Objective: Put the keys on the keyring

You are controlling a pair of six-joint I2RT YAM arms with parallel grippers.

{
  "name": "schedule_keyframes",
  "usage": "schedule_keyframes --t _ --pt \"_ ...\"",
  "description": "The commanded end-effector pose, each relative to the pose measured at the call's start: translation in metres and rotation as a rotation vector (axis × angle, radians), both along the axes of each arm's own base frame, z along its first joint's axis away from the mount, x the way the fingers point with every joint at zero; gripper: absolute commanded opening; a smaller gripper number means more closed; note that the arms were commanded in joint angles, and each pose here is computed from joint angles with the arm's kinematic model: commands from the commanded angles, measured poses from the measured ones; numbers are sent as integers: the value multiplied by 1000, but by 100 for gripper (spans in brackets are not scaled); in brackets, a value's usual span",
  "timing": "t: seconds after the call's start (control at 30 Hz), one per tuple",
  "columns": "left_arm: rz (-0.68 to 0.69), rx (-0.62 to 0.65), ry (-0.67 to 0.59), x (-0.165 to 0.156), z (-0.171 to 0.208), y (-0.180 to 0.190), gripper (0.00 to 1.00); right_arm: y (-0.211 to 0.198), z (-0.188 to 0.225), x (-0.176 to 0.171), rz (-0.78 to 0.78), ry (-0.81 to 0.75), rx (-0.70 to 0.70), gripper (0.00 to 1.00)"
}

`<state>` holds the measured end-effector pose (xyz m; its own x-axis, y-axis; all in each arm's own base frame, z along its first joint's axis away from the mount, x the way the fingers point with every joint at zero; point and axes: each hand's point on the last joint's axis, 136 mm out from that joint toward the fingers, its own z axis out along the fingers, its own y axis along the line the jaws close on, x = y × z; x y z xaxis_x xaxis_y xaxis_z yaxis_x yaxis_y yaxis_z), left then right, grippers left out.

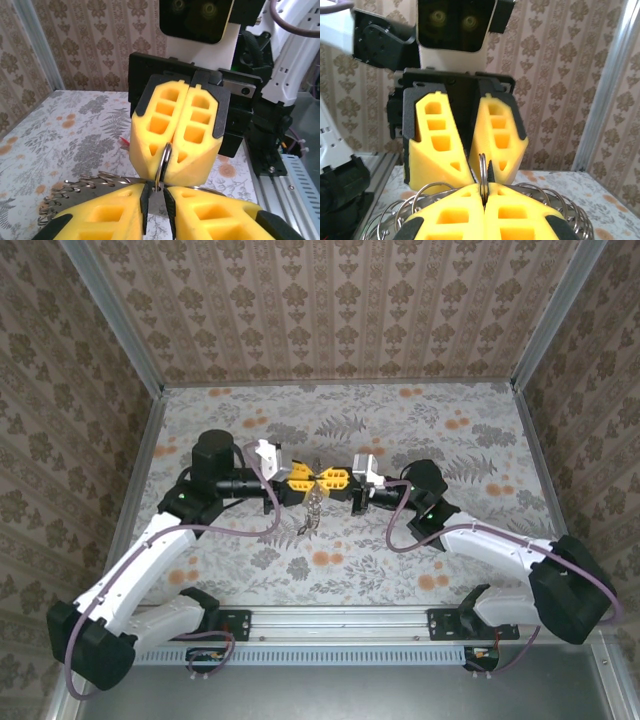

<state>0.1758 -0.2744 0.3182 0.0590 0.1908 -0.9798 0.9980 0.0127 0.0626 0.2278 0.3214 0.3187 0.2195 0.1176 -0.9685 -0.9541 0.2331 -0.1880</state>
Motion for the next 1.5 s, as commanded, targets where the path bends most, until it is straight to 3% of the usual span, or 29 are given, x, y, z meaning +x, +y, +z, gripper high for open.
schedule_keyframes --t 0.0,0.13,0.23,0.43,0.53,0.7,1.17,1.37,1.47 --pt "-247 -28 -69 -48 22 -8 26 6 12 -12 40 -43 -28 0" --pt "-308 -47 -69 -56 29 -10 26 5 10 -12 36 -55 -60 0" --pt "-312 -48 -76 -55 31 -11 21 3 14 -13 40 -62 -54 0" --pt "-331 -51 -75 -59 34 -9 23 -4 12 -14 14 -71 -75 0" --pt "-317 -45 -73 -56 33 -10 16 -6 12 -15 6 -73 -76 0" --pt "-316 -61 -79 -55 36 -12 22 -10 7 -14 -20 -72 -90 0" --pt "-324 -82 -58 -51 41 -22 17 -20 2 -19 -57 -82 -95 0" --pt "-314 -72 -60 -49 38 -29 0 -23 -2 -16 -90 -78 -107 0" --pt "-252 -52 -50 -39 35 -34 0 -24 -5 -13 -107 -67 -124 0"
